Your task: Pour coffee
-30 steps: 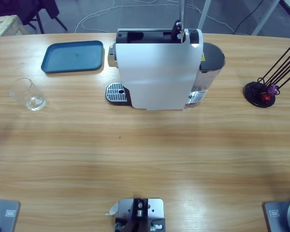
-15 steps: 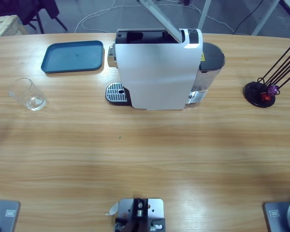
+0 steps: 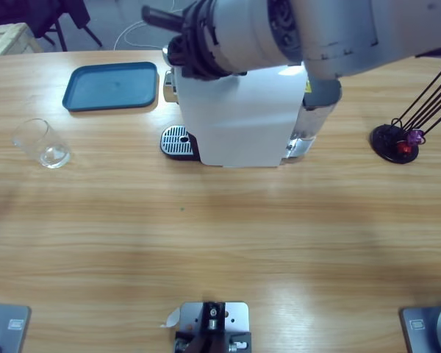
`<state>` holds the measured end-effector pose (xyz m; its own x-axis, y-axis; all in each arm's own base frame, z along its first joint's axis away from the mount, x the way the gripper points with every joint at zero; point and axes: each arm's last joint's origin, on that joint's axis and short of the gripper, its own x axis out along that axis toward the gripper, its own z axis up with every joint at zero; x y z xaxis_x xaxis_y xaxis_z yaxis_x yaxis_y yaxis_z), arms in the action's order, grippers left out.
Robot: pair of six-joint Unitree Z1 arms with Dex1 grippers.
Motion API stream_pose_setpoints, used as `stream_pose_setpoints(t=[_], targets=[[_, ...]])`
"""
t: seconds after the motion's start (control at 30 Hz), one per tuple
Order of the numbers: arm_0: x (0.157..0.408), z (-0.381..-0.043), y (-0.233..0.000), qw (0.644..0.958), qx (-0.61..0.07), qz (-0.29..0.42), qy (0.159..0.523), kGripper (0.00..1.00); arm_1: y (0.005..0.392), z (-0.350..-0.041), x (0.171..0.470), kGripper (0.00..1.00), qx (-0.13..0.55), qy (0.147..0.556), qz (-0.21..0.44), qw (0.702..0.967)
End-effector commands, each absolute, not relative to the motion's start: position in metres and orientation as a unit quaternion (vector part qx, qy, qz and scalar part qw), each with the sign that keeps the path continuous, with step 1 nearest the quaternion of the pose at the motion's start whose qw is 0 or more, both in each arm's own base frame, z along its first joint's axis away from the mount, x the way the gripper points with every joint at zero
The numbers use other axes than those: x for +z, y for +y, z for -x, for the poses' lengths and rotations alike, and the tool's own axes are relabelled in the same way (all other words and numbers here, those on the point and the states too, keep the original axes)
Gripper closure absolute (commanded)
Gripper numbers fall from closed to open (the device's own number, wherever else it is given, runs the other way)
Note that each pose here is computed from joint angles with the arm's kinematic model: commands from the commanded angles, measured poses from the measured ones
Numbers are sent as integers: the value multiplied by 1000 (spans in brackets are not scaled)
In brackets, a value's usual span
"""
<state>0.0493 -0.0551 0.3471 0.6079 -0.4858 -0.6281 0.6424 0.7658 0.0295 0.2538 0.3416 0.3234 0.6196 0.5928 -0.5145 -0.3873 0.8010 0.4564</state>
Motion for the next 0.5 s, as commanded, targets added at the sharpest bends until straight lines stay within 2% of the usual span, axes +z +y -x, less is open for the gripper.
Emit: stream_pose_setpoints(t=[0.03, 0.1, 0.13, 0.2, 0.23, 0.3, 0.4, 0.43, 0.5], targets=[[340, -48, -53, 884, -312, -125, 325, 0, 356, -262, 206, 1000, 197, 469, -28, 860], [339, -48, -52, 887, -303, -119, 326, 0, 350, -258, 232, 1000, 228, 432, -6, 873], [338, -48, -52, 890, -296, -115, 327, 0, 345, -254, 249, 963, 252, 414, 14, 874], [339, -51, -55, 894, -283, -109, 329, 0, 327, -241, 293, 137, 294, 374, 45, 878], [339, -53, -56, 897, -276, -111, 328, 0, 316, -233, 318, 5, 317, 342, 57, 883], [342, -56, -57, 907, -252, -117, 318, 0, 285, -210, 374, 0, 353, 272, 50, 894], [353, -57, -49, 928, -209, -122, 282, 0, 229, -170, 436, 4, 372, 195, 27, 907], [355, -57, -46, 935, -195, -121, 272, 0, 205, -153, 446, 8, 376, 178, 21, 909], [353, -58, -42, 943, -163, -121, 263, 0, 174, -131, 438, 0, 378, 182, 26, 907]])
